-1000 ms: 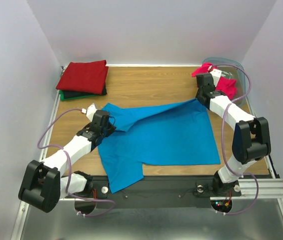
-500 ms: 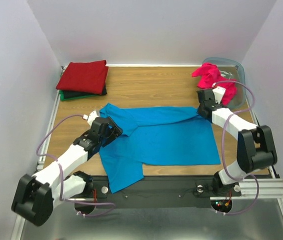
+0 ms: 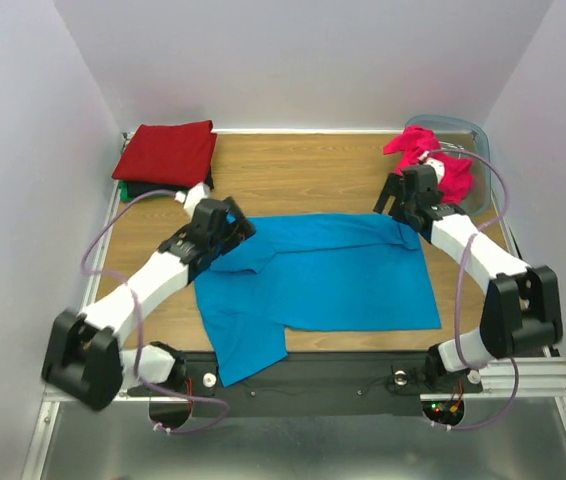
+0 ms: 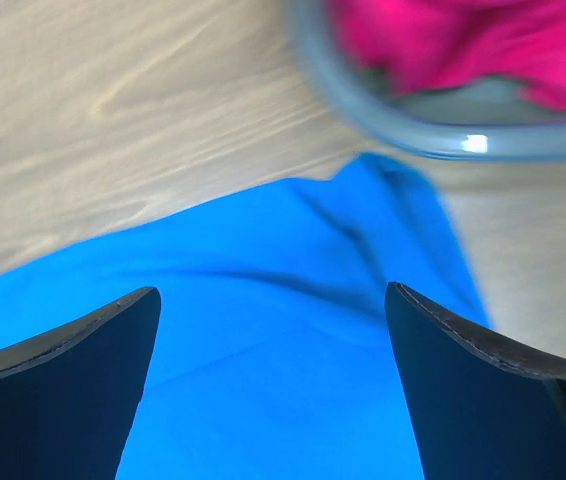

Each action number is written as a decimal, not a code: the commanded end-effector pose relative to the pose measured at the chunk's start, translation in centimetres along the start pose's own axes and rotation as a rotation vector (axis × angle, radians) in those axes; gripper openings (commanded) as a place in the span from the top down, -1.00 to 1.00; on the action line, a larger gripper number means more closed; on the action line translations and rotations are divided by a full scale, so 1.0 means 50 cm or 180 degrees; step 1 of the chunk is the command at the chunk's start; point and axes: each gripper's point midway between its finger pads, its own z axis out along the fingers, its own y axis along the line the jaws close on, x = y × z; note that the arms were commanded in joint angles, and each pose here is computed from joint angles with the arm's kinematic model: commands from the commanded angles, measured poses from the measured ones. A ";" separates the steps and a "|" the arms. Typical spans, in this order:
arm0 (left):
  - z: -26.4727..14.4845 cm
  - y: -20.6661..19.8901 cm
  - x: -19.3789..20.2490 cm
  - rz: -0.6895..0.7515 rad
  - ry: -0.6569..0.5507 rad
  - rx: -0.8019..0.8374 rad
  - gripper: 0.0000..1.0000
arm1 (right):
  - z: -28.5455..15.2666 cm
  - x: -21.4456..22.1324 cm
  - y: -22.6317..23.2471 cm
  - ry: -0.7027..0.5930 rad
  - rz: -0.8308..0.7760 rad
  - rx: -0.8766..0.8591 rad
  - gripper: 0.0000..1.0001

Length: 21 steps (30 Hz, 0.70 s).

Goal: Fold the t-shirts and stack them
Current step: Fold the tshirt

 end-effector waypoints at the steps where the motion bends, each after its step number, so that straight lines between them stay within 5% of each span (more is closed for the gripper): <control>1: 0.079 -0.048 -0.036 0.0201 0.0013 0.0080 -0.97 | 0.045 0.018 0.087 0.0218 -0.0200 -0.0507 -1.00; 11: 0.287 0.052 -0.066 0.0099 0.0244 -0.0464 -0.96 | 0.204 0.014 0.066 0.0203 -0.0351 0.0188 -1.00; 21: 0.284 0.168 -0.044 -0.0063 0.0412 -0.0743 -0.93 | 0.249 0.034 0.004 0.0173 -0.0271 0.0675 -1.00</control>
